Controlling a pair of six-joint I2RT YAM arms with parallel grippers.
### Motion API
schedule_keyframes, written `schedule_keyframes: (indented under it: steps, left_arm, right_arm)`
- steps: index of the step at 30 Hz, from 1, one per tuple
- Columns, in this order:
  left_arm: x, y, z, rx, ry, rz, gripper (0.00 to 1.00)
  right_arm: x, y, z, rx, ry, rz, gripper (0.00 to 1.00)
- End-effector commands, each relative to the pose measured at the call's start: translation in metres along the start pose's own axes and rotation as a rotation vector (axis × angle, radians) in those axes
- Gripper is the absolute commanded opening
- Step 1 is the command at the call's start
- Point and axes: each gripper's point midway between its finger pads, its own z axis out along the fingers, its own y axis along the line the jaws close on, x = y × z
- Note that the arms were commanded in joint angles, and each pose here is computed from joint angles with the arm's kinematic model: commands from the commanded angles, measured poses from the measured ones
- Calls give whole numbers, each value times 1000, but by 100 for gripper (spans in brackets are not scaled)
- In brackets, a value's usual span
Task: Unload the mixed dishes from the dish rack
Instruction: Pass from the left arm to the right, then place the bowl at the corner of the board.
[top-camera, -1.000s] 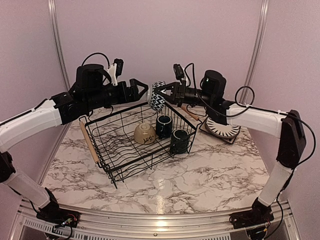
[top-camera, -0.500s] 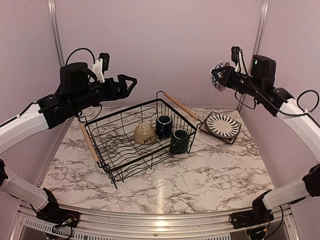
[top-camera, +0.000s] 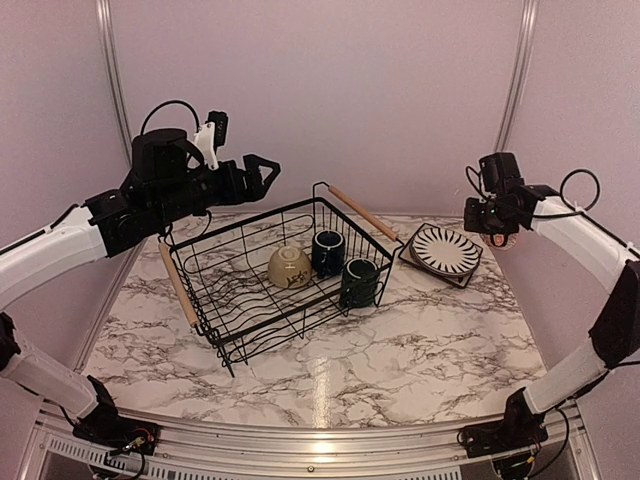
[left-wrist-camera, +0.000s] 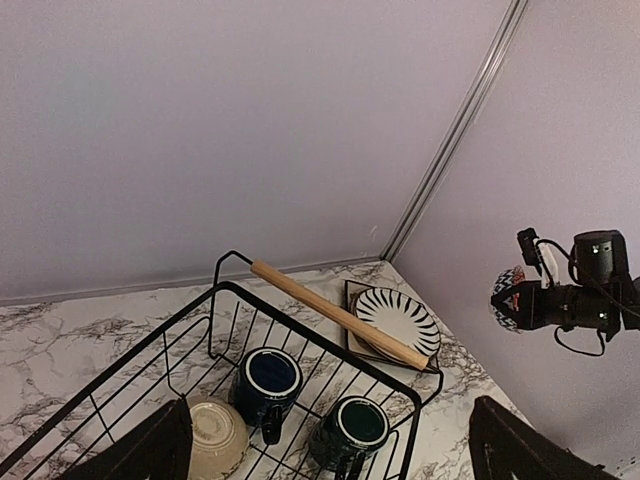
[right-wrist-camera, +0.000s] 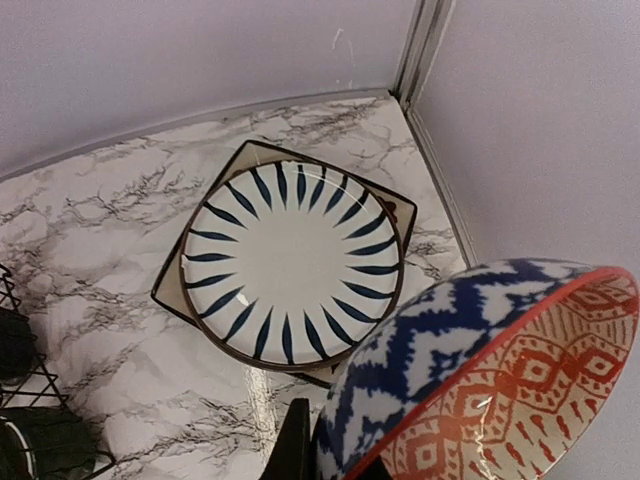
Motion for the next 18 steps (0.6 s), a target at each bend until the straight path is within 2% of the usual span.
schedule_keyframes:
  steps: [1,8,18]
  left_arm:
    - [2,3,5,-8,-1,4,99]
    - [8,6,6,-18,15,0,99]
    - [10,3,12,-6,27,1,99]
  right_arm:
    - [56,-33,33,160,186,-69,0]
    - [125,-45,59,243,383,-92,0]
    - [166,-51,76,223,474,-92,0]
